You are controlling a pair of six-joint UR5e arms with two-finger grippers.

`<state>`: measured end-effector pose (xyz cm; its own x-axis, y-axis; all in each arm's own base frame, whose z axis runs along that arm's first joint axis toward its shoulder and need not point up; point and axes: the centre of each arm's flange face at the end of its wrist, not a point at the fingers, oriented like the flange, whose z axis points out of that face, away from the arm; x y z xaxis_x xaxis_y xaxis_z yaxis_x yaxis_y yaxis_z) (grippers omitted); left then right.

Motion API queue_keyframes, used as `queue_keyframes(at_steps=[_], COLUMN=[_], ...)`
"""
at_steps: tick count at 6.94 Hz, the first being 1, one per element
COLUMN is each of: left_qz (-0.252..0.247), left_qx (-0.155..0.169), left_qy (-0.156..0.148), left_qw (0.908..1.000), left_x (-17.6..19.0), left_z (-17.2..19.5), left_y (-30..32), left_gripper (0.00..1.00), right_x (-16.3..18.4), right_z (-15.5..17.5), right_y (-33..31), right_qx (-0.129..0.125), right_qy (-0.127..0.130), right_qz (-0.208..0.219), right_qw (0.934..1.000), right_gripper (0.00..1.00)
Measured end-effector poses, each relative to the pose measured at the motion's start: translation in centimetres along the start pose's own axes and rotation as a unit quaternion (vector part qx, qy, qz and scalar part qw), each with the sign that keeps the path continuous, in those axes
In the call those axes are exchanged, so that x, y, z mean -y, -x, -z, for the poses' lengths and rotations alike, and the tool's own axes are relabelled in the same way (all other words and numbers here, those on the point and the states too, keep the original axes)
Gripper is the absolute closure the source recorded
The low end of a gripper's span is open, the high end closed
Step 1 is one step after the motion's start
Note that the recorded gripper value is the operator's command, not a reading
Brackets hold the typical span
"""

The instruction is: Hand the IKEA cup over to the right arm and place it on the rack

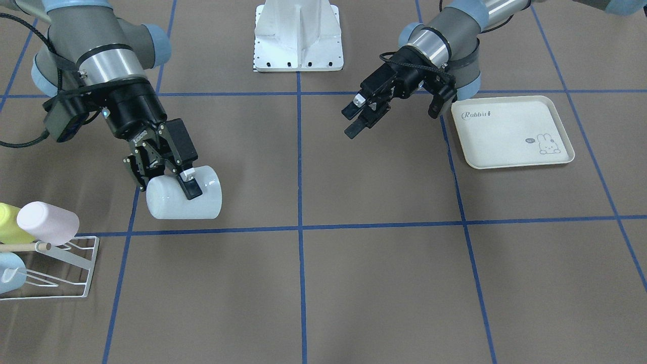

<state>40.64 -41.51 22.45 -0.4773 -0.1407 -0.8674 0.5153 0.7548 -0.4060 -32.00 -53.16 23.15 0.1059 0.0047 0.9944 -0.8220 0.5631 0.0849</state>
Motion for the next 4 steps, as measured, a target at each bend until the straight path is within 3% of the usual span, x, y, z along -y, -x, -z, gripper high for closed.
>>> queue_keyframes(at_steps=[1,2,4], left_qz=[-0.079,-0.148,-0.232], left_qx=[0.069,0.135,0.242], left_qy=[-0.023,-0.038,-0.045], left_qw=[0.9942,0.9791,0.9409], left_x=[-0.2,-0.2,2.0], left_z=[0.8,1.8,4.0], left_y=[-1.2,-2.3,-3.3], left_gripper=[0.00,0.00,0.00], right_x=[1.2,2.3,6.0], right_z=[-0.6,-1.6,-4.6], right_y=[-1.4,-2.9,-7.3], right_qx=[-0.042,-0.085,-0.168], right_qy=[-0.022,-0.043,-0.074], right_qz=[0.056,0.104,0.192], right_qw=[0.9973,0.9899,0.9642], right_gripper=[1.00,1.00,1.00])
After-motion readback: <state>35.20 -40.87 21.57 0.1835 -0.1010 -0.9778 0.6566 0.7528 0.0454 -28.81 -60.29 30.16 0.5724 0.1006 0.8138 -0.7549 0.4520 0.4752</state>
